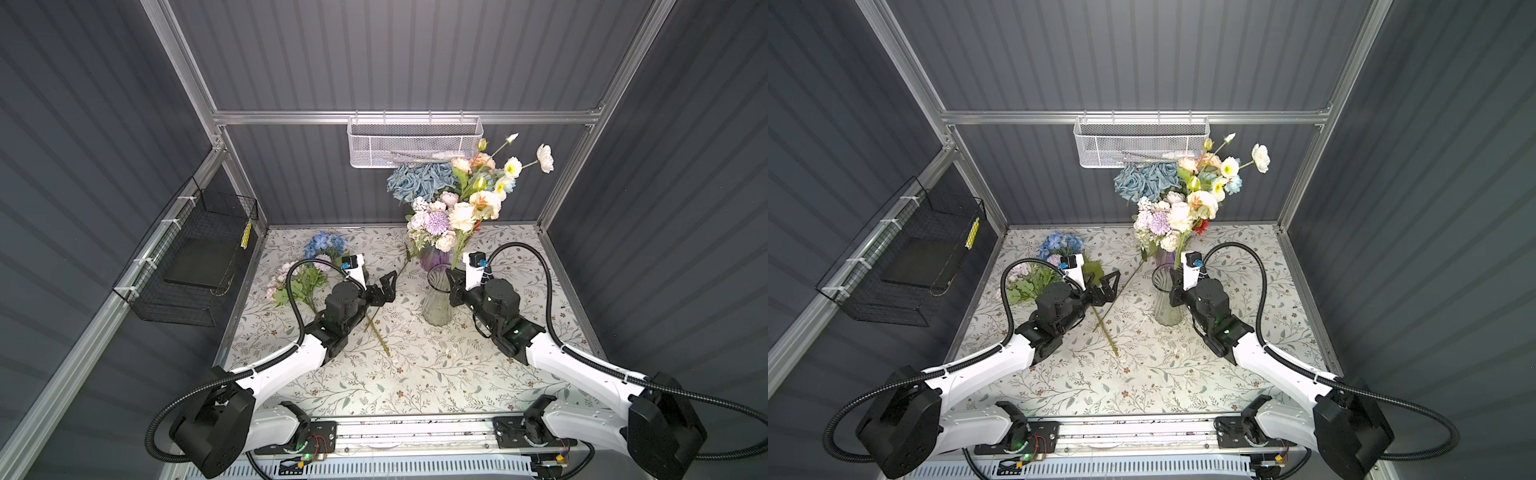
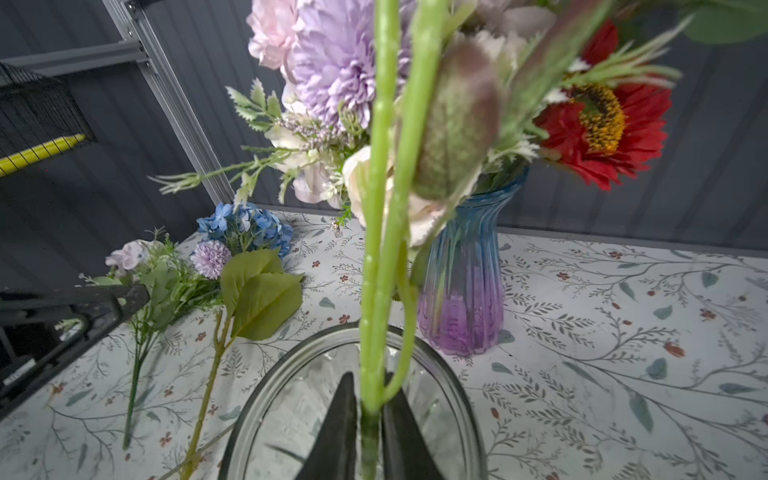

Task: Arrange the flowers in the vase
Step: 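Lower the pink rose stem into the clear vase with the right gripper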

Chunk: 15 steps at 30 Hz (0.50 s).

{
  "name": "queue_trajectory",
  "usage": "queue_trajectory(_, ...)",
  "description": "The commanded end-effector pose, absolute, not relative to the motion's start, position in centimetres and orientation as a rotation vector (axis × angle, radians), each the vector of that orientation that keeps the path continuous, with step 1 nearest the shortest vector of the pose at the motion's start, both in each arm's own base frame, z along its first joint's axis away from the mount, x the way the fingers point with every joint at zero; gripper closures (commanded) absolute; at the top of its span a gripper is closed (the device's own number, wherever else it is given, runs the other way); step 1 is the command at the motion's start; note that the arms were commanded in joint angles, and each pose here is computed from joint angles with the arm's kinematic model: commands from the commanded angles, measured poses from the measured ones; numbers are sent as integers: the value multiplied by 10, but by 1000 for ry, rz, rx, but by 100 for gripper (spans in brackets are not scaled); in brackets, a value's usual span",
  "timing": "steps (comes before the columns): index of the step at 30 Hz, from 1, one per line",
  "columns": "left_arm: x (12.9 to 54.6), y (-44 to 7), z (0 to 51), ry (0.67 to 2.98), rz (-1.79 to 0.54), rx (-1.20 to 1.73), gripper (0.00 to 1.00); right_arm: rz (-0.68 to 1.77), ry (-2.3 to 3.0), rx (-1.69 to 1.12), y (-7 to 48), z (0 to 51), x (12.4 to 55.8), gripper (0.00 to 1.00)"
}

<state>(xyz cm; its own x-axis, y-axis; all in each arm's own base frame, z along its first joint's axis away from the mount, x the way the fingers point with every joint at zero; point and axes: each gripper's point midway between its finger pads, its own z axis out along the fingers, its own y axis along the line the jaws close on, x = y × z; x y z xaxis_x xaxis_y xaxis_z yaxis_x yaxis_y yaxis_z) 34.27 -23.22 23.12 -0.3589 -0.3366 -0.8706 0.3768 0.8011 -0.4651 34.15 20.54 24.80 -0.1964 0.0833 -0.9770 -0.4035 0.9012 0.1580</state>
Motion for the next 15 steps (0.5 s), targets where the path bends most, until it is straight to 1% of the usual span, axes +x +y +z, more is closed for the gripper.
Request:
queue_trajectory(1, 346, -227, 231, 1796, -722, 8, 0, 429, 1727, -226, 201, 242, 343, 78)
queue_trajectory(3, 346, -227, 231, 1797, -718, 11, 0, 431, 1726, -224, 201, 244, 342, 72)
queue_trajectory(8, 348, -225, 226, 1823, -673, 23, 0, 437, 1715, -220, 196, 257, 335, 63)
queue_trajectory(12, 350, -226, 216, 1862, -639, 52, 3, 429, 1706, -212, 187, 268, 326, 55)
queue_trajectory(15, 352, -229, 203, 1916, -615, 79, 5, 419, 1695, -193, 178, 275, 318, 43)
